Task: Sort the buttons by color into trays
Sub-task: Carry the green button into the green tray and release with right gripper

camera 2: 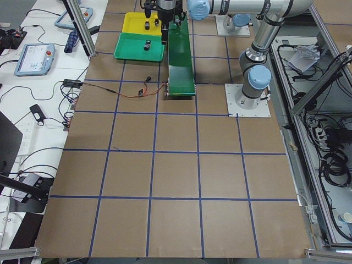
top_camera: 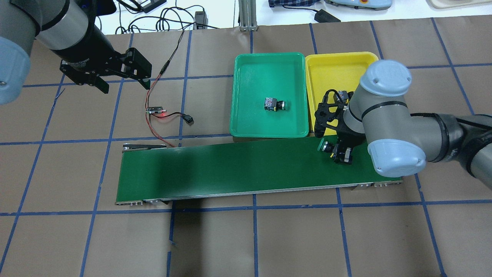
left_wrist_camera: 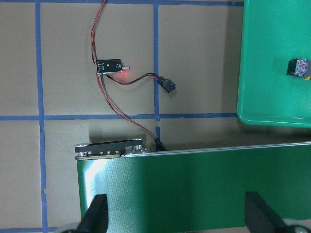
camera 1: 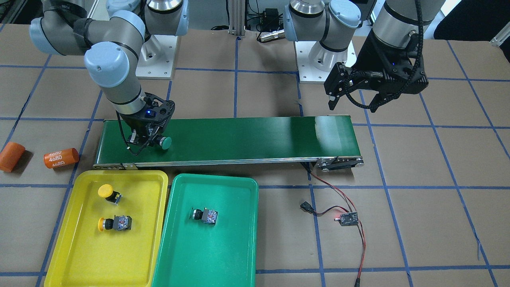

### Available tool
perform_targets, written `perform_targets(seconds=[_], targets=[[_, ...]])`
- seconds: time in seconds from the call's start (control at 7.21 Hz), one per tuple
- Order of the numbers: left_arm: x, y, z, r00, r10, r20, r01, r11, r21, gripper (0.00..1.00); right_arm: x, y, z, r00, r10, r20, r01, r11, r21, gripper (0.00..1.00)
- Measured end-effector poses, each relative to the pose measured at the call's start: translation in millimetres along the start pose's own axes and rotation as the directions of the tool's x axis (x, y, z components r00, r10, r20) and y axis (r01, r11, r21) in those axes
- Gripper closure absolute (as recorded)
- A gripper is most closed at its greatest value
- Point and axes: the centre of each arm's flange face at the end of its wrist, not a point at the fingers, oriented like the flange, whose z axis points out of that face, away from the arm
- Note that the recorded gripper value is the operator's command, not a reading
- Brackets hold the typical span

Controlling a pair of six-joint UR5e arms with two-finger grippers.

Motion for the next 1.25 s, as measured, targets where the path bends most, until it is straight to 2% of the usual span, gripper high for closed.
perform_targets(seconds=[0.28,0.55,0.69,0.83,0.97,1.25], targets=[[0,0,0,1.0,0.0,0.0,0.0,1.0,0.0,0.0,46,-29,-28,1.0,-0.023,-0.006,0.023,1.0,0.003,0.99],[0,0,0,1.0,0.0,0.0,0.0,1.0,-0.001,0.0,106,-114,-55,0.991,-0.112,-0.067,0.112,0.994,0.004,0.95],[0,0,1,1.0,0.0,0.0,0.0,1.0,-0.001,0.0,132,-150,-54,0.987,-0.14,-0.077,0.141,0.99,0.003,0.85],[0,-1,1,1.0,0.0,0.001,0.0,1.0,-0.002,0.0,152,-172,-40,0.985,-0.154,-0.074,0.155,0.988,0.003,0.12],[0,-1,1,1.0,0.0,0.001,0.0,1.0,-0.003,0.0,163,-183,-22,0.984,-0.163,-0.066,0.164,0.987,0.002,0.0],[-1,-2,2,1.0,0.0,0.001,0.0,1.0,-0.004,0.0,173,-191,-1,0.982,-0.173,-0.073,0.174,0.985,0.009,0.0]])
